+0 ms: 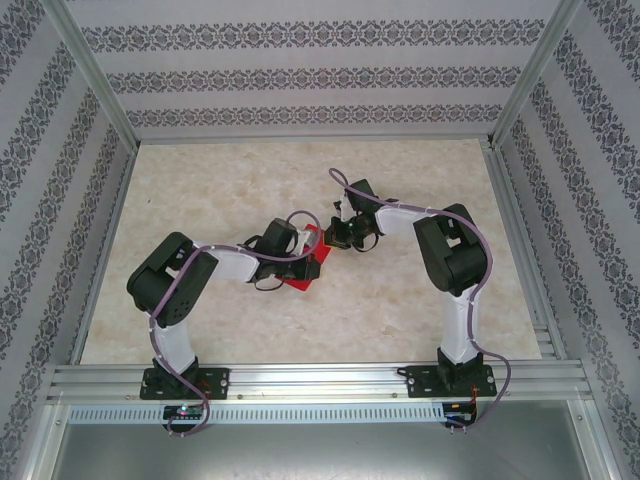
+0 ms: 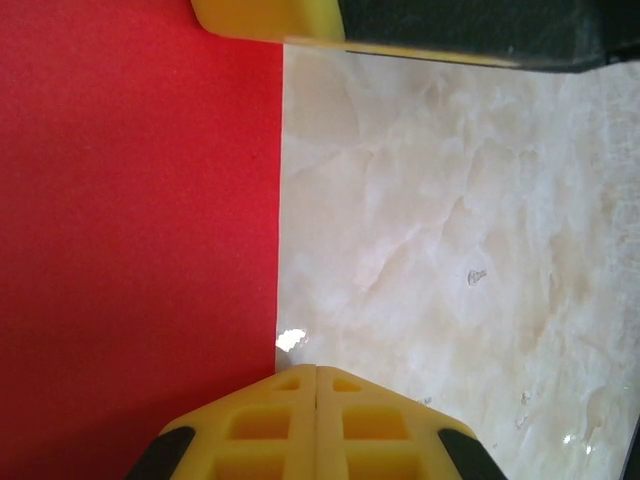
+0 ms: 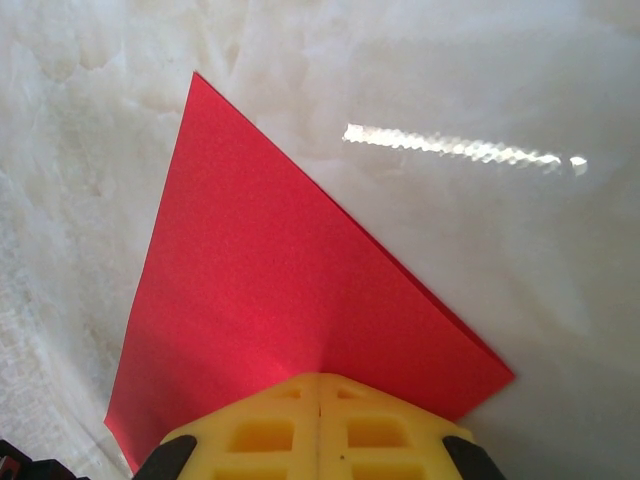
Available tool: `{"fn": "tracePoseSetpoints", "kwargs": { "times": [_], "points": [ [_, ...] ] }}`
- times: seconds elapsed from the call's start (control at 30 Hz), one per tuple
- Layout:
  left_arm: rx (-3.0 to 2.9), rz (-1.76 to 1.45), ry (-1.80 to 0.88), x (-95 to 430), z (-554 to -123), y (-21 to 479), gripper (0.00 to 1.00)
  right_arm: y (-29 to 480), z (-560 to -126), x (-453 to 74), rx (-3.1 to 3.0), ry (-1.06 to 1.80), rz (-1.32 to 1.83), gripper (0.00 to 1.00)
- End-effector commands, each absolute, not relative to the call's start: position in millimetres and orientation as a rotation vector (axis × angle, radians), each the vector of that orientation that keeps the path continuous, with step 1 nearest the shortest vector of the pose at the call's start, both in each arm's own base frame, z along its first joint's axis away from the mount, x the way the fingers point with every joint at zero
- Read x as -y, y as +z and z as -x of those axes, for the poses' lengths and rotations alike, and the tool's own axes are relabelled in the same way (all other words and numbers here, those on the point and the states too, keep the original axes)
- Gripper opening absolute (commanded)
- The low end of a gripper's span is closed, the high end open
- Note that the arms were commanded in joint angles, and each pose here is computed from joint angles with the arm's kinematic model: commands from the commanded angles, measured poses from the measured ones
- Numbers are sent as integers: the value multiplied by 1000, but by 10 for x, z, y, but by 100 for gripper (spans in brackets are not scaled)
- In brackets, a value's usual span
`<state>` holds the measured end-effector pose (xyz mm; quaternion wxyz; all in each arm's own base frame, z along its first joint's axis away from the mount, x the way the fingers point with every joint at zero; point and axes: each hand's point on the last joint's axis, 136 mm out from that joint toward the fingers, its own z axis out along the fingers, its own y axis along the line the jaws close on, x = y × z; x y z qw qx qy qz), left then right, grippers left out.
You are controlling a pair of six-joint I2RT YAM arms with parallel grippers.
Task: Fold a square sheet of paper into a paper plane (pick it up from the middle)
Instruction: First fold in half a square sheet of paper at the center of the table, then rotate the paper at the center of the table.
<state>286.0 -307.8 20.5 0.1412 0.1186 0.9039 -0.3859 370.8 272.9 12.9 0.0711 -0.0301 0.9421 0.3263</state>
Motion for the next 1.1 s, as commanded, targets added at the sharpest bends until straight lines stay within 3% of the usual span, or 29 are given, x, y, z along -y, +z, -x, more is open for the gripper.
{"fn": "tracePoseSetpoints", "kwargs": {
  "times": [0.0, 1.07],
  "points": [
    [-2743, -308, -1142, 2942, -2519, 1, 0, -282, -3685, -2371, -2952, 738, -25, 0],
    [-2764, -325, -1098, 2771, -2129, 121, 0, -252, -3662, -2374, -2947, 719, -21, 0]
  ]
}}
